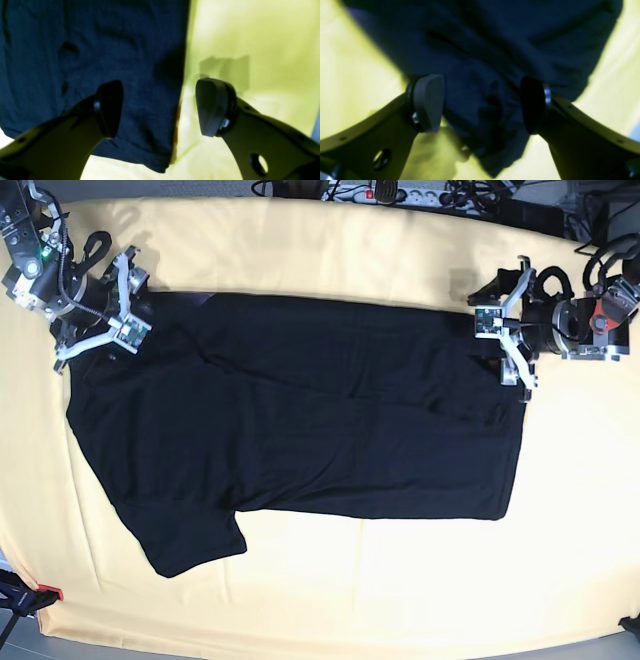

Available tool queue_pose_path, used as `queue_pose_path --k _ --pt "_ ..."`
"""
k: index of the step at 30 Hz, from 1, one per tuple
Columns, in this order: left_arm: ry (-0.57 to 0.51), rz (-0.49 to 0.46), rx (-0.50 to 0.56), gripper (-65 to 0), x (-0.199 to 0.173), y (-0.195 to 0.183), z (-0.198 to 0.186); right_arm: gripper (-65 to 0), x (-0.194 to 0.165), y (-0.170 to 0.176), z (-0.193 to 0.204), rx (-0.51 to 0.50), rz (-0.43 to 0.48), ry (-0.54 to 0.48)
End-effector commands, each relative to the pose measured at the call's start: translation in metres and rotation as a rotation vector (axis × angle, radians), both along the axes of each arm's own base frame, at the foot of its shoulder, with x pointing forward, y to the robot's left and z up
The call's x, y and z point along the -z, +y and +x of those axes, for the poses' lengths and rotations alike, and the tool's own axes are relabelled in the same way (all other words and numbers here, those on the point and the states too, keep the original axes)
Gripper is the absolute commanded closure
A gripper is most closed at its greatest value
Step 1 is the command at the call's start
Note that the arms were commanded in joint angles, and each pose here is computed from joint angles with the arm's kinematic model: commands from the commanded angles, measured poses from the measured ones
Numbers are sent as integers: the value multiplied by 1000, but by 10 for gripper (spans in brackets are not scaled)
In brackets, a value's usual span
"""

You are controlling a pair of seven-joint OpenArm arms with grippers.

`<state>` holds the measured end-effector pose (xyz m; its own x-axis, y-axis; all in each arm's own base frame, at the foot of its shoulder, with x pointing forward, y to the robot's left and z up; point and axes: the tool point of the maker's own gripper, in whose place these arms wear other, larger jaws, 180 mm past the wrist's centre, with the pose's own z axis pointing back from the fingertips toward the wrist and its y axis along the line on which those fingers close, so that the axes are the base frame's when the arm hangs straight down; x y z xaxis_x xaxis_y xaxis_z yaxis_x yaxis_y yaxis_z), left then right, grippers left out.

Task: Fold the T-shirt properly
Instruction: 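Lift the held shirt edge with both grippers and pull it taut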

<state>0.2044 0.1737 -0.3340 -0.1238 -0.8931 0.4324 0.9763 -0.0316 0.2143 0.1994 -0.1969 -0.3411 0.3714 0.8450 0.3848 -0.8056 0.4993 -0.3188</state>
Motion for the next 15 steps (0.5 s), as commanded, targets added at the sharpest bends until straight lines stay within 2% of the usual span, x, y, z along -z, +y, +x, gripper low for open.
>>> queue_pose_path --k 1,4,7,10,12,15 --pt "-1 19 7 -462 -3 7 -2 -480 -3 1 -4 -26 -2 3" --pt "17 87 34 -462 13 18 -17 -480 10 2 -29 -53 -6 73" --pt "12 83 79 -462 21 20 -26 -480 10 2 -27 -54 -4 26" --pt "-73 82 73 -462 21 23 -11 -479 5 0 -16 -42 -12 -40" --pt "-128 94 53 -462 20 25 -1 -473 4 -1 -15 -41 -17 -48" --pt "-180 106 42 -462 18 27 8 -403 7 -3 -15 -32 -18 -43"
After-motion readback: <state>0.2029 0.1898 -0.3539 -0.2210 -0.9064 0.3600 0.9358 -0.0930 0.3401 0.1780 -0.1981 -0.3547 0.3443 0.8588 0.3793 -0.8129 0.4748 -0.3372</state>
